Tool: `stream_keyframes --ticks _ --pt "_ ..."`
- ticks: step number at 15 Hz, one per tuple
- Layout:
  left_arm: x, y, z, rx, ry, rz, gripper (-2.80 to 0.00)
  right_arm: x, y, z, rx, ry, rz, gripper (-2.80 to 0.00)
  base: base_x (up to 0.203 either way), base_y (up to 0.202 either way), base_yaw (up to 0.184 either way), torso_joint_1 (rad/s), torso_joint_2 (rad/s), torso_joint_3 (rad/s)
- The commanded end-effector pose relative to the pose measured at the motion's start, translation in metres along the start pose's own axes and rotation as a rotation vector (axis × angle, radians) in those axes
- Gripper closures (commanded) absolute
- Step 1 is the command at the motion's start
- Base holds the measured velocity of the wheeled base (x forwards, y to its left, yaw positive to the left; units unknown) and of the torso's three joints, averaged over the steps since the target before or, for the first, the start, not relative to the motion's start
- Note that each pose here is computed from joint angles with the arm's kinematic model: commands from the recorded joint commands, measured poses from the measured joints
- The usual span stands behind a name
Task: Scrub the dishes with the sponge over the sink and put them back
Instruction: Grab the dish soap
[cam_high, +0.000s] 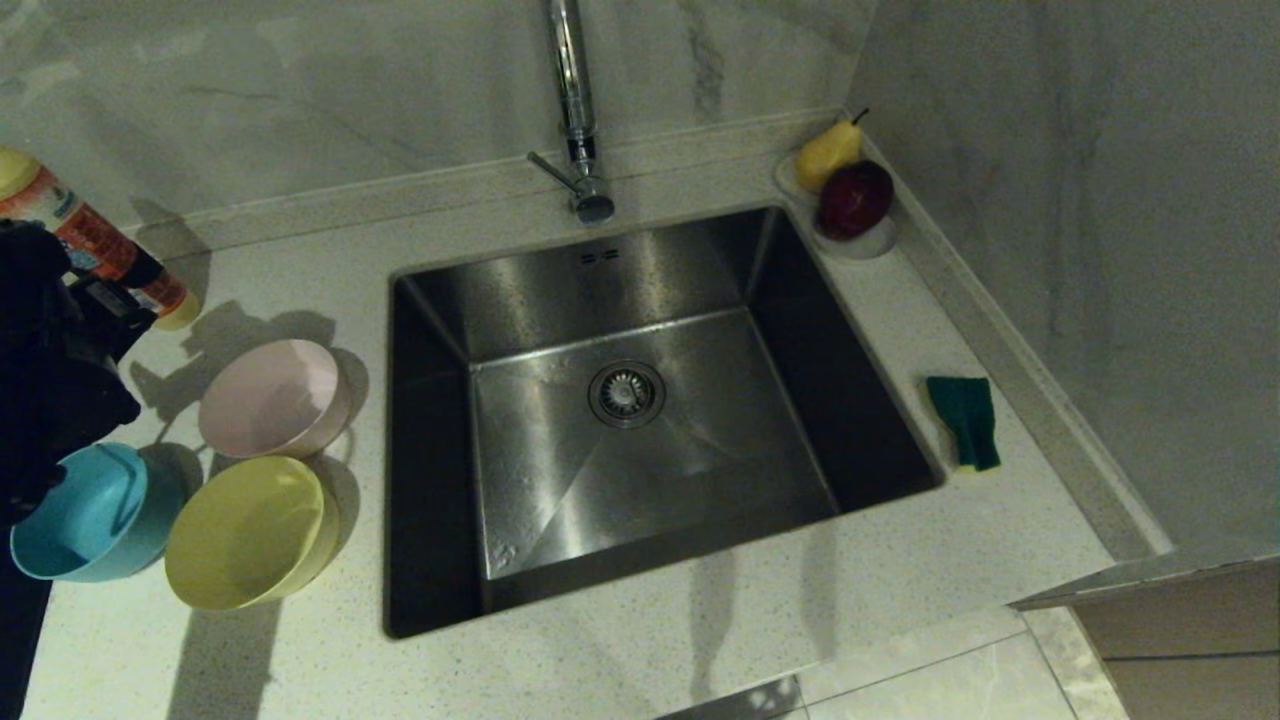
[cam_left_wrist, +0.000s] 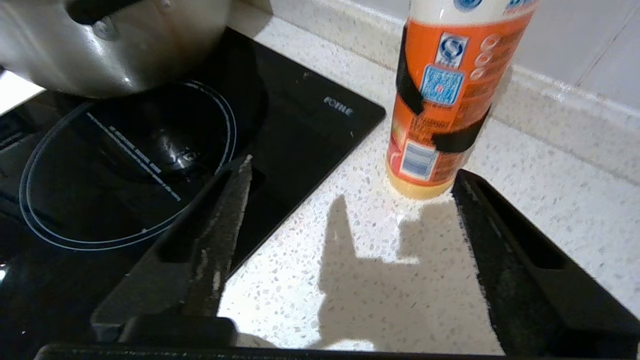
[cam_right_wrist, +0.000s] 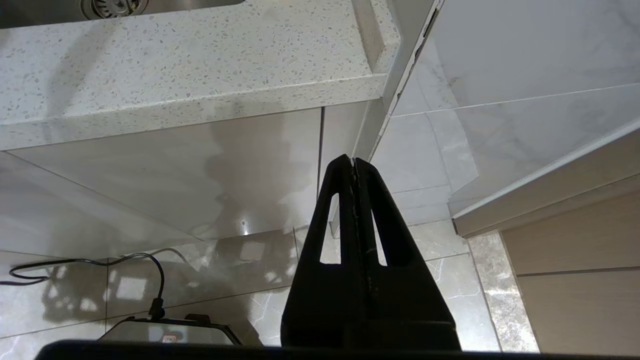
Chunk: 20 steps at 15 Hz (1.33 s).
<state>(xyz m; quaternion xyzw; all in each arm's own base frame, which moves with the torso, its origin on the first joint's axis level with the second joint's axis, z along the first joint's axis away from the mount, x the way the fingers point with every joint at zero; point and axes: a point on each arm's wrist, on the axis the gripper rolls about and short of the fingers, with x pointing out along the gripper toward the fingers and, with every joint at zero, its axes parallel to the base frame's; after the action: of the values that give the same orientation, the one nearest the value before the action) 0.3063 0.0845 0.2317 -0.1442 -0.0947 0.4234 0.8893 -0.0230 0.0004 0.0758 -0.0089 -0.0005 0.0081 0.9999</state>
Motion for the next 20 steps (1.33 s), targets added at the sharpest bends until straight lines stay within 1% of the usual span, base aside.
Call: stream_keyframes --ticks 1,3,6,8,10,12,14,18,20 --pt "0.007 0.0 -0.004 -0.006 0.008 -0.015 -2.8 0.0 0.0 0.0 -0.001 0.001 0.001 0.0 0.0 0.0 0.0 0.0 0.0 0.0" --pt "0.018 -0.004 -0.013 -0.007 0.021 -0.017 -2.8 0.0 0.0 0.0 -0.001 0.002 0.001 0.0 0.0 0.0 0.0 0.0 0.0 0.0" --pt "0.039 -0.008 -0.022 -0.029 -0.007 -0.036 -2.8 0.0 0.0 0.0 -0.001 0.001 0.001 0.0 0.0 0.0 0.0 0.0 0.0 0.0" --pt "0.048 -0.007 -0.025 -0.028 -0.007 -0.053 -2.8 0.0 0.0 0.0 -0.001 0.001 0.001 0.0 0.0 0.0 0.0 0.0 0.0 0.0" --pt "0.059 -0.01 -0.024 -0.036 -0.022 -0.065 -2.8 0.0 0.0 0.0 -0.001 0.001 0.001 0.0 0.0 0.0 0.0 0.0 0.0 0.0" --pt "0.067 -0.013 -0.02 -0.04 -0.028 -0.121 -2.8 0.0 0.0 0.0 -0.001 0.002 0.001 0.0 0.0 0.0 0.0 0.0 0.0 0.0" --pt "0.075 -0.018 -0.017 -0.041 -0.042 -0.147 -2.8 0.0 0.0 0.0 -0.001 0.001 0.001 0.0 0.0 0.0 0.0 0.0 0.0 0.0" --pt "0.089 -0.027 -0.019 -0.019 -0.065 -0.159 -2.8 0.0 0.0 0.0 -0.001 0.001 0.001 0.0 0.0 0.0 0.0 0.0 0.0 0.0" --pt "0.094 -0.03 -0.023 0.003 -0.067 -0.173 -2.8 0.0 0.0 0.0 -0.001 0.001 0.001 0.0 0.0 0.0 0.0 0.0 0.0 0.0"
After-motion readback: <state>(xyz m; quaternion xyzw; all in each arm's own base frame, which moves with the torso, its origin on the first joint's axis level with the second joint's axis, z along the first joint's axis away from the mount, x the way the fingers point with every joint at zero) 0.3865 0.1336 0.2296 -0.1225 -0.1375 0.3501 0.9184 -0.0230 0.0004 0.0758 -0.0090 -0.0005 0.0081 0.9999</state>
